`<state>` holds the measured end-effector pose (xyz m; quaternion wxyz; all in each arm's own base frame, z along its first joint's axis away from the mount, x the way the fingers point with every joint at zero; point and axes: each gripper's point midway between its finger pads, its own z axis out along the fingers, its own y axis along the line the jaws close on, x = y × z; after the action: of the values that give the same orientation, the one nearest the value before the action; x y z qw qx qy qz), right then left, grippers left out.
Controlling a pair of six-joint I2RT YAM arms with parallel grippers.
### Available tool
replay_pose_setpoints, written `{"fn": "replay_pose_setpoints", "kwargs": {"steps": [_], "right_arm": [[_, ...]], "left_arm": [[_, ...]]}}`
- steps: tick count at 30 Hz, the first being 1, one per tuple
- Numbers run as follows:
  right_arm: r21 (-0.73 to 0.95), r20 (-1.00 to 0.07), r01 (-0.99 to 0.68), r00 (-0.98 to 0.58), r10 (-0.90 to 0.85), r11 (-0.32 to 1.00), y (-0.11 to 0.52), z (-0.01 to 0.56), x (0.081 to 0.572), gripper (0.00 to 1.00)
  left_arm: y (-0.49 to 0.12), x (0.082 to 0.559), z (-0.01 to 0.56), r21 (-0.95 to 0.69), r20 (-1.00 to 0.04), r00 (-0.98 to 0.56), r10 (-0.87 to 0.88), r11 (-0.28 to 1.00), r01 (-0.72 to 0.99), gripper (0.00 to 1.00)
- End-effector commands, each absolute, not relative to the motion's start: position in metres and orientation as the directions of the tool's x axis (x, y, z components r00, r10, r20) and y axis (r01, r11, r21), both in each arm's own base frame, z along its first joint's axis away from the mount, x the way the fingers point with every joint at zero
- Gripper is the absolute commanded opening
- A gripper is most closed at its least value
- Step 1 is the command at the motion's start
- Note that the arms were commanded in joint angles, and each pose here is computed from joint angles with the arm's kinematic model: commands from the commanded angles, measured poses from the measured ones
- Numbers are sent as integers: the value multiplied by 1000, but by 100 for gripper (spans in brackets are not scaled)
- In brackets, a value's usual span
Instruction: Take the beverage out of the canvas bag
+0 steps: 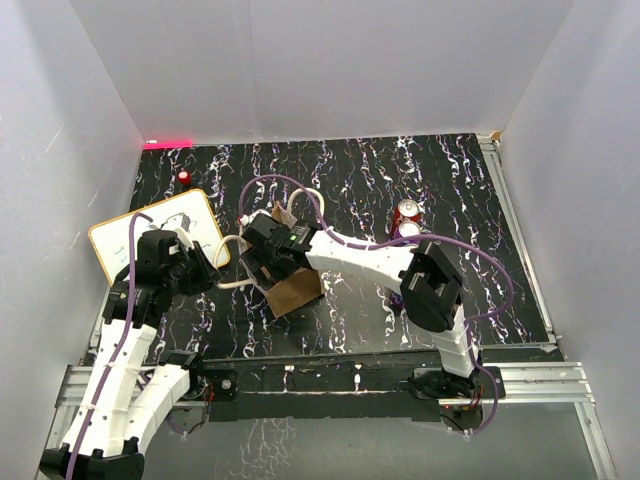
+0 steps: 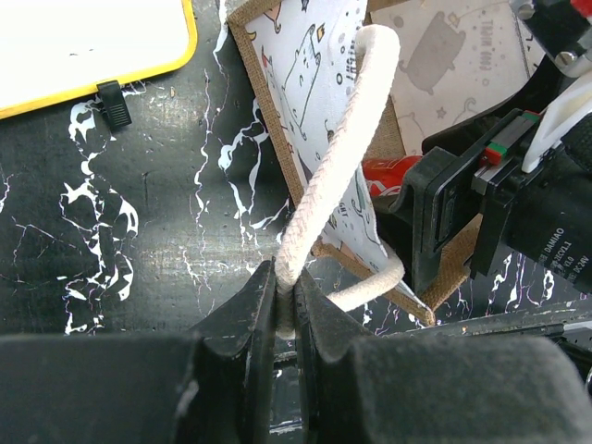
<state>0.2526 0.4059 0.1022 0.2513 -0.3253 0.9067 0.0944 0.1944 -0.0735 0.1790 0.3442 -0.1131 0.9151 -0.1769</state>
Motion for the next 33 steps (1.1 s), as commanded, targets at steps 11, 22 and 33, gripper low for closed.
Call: {"fn": "replay_pose_setpoints", "kwargs": {"steps": [11, 22, 33], "right_arm": [[-40, -437, -634, -684, -584, 772, 394, 77, 248, 66], [10, -589, -628, -632, -503, 778, 419, 129, 266, 29], [82, -717, -533, -619, -322, 842, 409, 172, 286, 8]], "left_arm": [[-70, 195, 176, -393, -587, -735, -339, 913, -107, 0], [-70, 195, 176, -392, -587, -735, -340, 913, -109, 0], [-70, 195, 177, -394, -589, -734, -338, 913, -104, 0]]}}
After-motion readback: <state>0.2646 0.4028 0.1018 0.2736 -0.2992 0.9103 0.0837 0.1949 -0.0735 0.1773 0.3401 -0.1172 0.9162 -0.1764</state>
